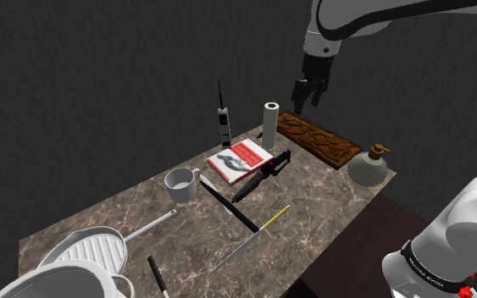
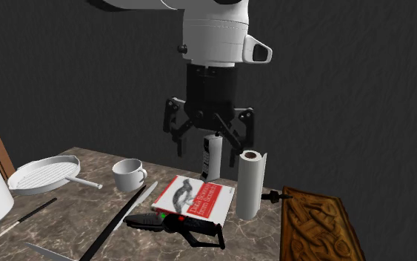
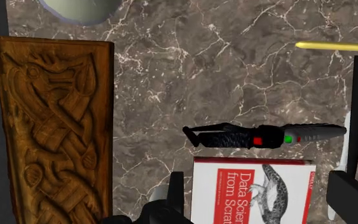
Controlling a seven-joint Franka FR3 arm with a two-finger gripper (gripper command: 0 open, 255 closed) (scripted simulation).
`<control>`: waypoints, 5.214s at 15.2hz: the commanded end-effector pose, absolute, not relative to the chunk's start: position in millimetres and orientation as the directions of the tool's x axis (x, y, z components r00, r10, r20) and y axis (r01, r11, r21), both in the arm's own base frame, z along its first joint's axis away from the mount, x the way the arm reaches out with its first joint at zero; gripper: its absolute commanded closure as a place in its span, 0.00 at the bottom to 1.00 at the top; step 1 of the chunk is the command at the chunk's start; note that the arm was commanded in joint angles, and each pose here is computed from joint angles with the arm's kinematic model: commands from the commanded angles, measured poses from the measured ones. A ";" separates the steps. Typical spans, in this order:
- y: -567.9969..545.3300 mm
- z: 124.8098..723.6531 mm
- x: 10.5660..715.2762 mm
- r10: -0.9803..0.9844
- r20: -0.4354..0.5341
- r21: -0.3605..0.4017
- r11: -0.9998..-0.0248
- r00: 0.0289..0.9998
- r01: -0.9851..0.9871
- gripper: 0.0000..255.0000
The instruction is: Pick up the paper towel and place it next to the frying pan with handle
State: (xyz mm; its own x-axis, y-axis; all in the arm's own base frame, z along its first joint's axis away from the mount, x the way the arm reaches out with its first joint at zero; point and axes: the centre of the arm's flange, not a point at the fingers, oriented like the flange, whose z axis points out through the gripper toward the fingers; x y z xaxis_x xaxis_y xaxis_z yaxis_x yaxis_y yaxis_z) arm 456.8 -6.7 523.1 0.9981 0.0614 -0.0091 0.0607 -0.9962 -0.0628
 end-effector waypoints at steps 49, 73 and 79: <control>-59.0 452.4 665.7 -0.033 0.026 0.023 -0.999 0.999 -0.034 1.00; 73.7 520.3 606.7 -0.033 0.026 0.023 -0.999 0.999 -0.034 1.00; 146.1 520.4 574.6 -0.033 0.026 0.023 -0.999 0.999 -0.034 1.00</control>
